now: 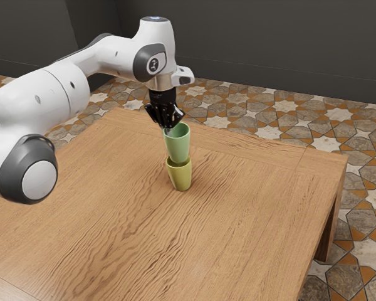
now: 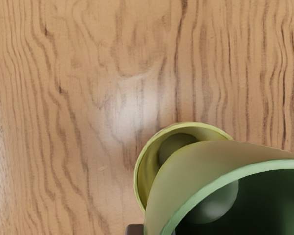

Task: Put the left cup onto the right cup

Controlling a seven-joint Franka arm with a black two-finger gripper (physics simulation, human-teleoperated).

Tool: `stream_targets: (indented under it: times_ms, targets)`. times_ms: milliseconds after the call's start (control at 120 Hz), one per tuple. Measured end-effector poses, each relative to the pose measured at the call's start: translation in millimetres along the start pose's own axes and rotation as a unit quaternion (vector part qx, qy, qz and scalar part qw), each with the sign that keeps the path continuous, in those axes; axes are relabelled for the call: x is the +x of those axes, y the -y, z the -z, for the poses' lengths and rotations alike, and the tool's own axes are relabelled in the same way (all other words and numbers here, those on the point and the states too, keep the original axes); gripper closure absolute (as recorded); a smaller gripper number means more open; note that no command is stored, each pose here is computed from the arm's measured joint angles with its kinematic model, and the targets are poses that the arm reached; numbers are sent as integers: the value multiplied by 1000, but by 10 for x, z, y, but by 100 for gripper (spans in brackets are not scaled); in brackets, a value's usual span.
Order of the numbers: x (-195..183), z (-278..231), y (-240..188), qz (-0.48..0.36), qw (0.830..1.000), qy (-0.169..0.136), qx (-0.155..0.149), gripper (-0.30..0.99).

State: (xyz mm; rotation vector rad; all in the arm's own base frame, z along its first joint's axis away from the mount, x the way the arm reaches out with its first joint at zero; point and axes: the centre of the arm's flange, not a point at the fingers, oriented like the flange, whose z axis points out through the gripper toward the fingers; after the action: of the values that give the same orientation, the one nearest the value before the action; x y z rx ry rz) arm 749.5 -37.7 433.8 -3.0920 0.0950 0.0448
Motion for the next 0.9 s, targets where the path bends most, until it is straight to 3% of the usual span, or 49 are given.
stream_targets:
  times_ms: [225,408,542,708,900]
  targets:
    - [-16,-199,-20,0,1000,17,-1,78]
    - [-37,-300,-2,3,1000,26,-2,39]
    - [-118,-43,7,3,1000,13,2,21]
    - [-669,553,-14,-2,1000,9,8,9]
    - [-1539,702,-290,-28,999,42,10,4]
